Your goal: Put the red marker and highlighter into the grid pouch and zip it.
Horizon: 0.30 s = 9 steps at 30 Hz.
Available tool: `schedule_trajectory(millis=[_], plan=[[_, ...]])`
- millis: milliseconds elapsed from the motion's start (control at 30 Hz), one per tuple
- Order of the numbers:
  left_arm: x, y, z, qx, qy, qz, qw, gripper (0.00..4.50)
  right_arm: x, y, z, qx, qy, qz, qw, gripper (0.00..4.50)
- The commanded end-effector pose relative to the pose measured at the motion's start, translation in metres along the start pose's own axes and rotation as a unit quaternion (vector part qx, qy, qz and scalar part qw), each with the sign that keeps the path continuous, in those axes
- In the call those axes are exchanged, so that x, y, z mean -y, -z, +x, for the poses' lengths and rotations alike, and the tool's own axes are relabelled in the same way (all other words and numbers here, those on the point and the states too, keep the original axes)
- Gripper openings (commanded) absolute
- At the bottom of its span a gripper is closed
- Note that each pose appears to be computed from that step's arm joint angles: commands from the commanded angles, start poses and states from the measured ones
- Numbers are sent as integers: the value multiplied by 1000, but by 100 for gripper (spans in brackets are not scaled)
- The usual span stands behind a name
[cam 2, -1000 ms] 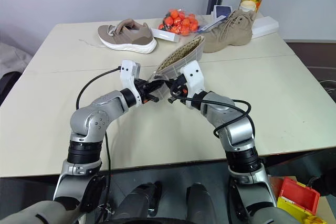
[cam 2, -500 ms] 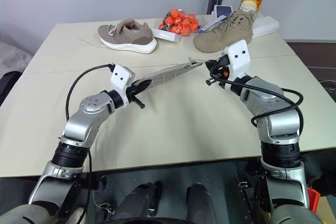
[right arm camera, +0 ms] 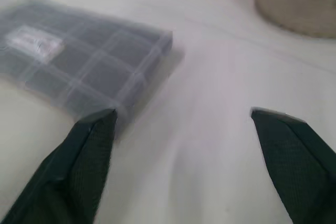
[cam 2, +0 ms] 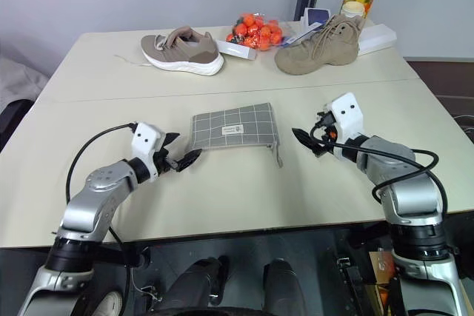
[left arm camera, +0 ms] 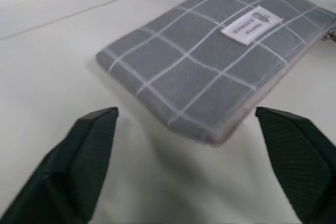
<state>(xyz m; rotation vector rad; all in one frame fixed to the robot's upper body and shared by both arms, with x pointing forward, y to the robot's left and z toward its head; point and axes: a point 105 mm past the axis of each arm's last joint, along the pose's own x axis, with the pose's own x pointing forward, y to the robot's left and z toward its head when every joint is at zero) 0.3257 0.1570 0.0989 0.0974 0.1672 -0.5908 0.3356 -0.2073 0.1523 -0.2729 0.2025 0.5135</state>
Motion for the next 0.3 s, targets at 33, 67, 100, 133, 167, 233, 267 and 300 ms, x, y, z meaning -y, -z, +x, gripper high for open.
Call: schedule_trajectory(millis=[33, 67, 100, 133, 167, 233, 267, 300], plan=[[-10, -8, -16, 22, -24, -12, 999, 450, 3, -5, -8, 21, -7, -15, 1000, 401], [-13, -6, -20, 18, -33, -15, 999, 450, 3, -3, -9, 22, -9, -16, 1000, 401], [-16, -3, -22, 15, -43, -16, 999, 450, 2, -2, -9, 24, -11, -16, 1000, 401], [-19, -2, -25, 13, -53, -15, 998, 450, 0, -1, -9, 28, -15, -13, 999, 401], [-22, -1, -27, 13, -62, -15, 998, 450, -2, -1, -9, 32, -20, -11, 999, 401], [-26, 0, -32, 13, -74, -9, 997, 450, -10, 1, -9, 41, -37, -7, 998, 401], [-27, 0, -34, 16, -75, -11, 997, 450, -13, 3, -9, 45, -44, -4, 998, 401], [-27, -1, -35, 20, -78, -11, 997, 450, -16, 5, -9, 46, -48, -3, 998, 401]])
